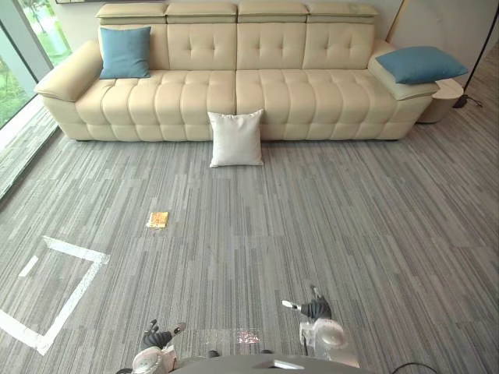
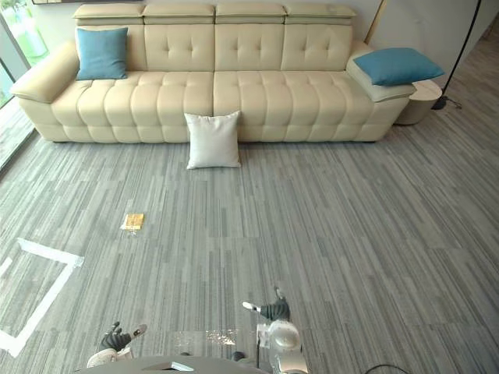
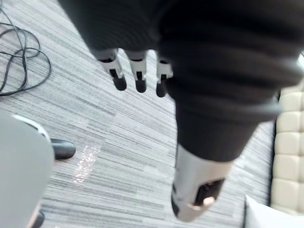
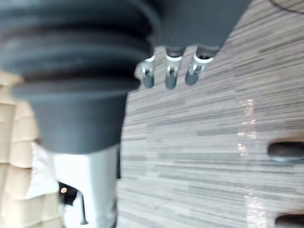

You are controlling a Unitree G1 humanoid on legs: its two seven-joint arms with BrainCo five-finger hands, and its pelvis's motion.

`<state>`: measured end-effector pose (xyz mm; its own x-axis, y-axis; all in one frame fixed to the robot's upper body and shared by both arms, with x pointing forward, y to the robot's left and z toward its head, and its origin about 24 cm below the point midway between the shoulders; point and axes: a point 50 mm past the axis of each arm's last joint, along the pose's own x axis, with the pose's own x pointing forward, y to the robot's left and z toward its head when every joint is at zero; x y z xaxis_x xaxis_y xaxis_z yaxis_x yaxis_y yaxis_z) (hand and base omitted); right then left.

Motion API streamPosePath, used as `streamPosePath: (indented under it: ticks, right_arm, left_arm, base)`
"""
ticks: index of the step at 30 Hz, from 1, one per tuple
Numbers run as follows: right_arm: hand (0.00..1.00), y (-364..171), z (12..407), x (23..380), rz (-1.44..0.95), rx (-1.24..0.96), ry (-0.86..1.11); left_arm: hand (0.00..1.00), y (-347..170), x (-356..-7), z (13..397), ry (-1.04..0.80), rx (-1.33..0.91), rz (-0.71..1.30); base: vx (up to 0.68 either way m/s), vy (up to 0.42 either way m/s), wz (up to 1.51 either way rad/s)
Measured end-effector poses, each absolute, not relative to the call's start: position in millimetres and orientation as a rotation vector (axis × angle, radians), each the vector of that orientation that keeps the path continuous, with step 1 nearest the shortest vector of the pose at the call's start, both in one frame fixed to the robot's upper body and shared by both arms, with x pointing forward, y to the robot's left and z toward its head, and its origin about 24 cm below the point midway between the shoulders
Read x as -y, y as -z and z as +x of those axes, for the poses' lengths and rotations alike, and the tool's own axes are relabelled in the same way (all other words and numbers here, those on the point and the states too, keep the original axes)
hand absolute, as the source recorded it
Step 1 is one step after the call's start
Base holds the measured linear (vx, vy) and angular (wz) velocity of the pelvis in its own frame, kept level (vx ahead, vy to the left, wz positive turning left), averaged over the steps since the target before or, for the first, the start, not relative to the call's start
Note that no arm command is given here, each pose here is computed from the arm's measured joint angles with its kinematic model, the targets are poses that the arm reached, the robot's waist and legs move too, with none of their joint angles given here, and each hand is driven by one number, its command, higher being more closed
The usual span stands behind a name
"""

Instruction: Pick up cushions and gather them together orderly.

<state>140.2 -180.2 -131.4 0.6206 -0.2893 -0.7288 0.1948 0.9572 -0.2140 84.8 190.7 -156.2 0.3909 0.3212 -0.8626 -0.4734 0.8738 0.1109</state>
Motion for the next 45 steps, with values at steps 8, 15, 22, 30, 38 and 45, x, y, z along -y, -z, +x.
streamPosePath:
  ticks: [8,15,22,30,38,45]
  right_arm:
    - [0.00,151,113,194,0.007,-1.021,0.423]
    - [0.00,156,102,199,0.058,-1.082,0.498]
    - [0.00,160,94,201,0.099,-1.127,0.538]
    - [0.00,160,91,203,0.134,-1.138,0.570]
    - [0.00,161,89,204,0.163,-1.133,0.580]
    - [0.00,161,87,204,0.177,-1.120,0.596]
  left_arm:
    - [0.00,161,-192,83,-0.574,-1.120,-0.140]
    - [0.00,162,-191,83,-0.583,-1.134,-0.144]
    - [0.00,162,-191,82,-0.598,-1.136,-0.172]
    - [0.00,163,-189,82,-0.556,-1.135,-0.206]
    - [0.00,163,-188,83,-0.540,-1.132,-0.211]
    - [0.00,163,-189,84,-0.544,-1.125,-0.214]
  base:
    - [-0.02,-0.013,0.00]
    - [0.00,-0.003,0.00]
    - [0.00,-0.019,0.09]
    - [-0.02,-0.011,0.00]
    - [-0.02,-0.014,0.00]
    - [0.00,-0.010,0.00]
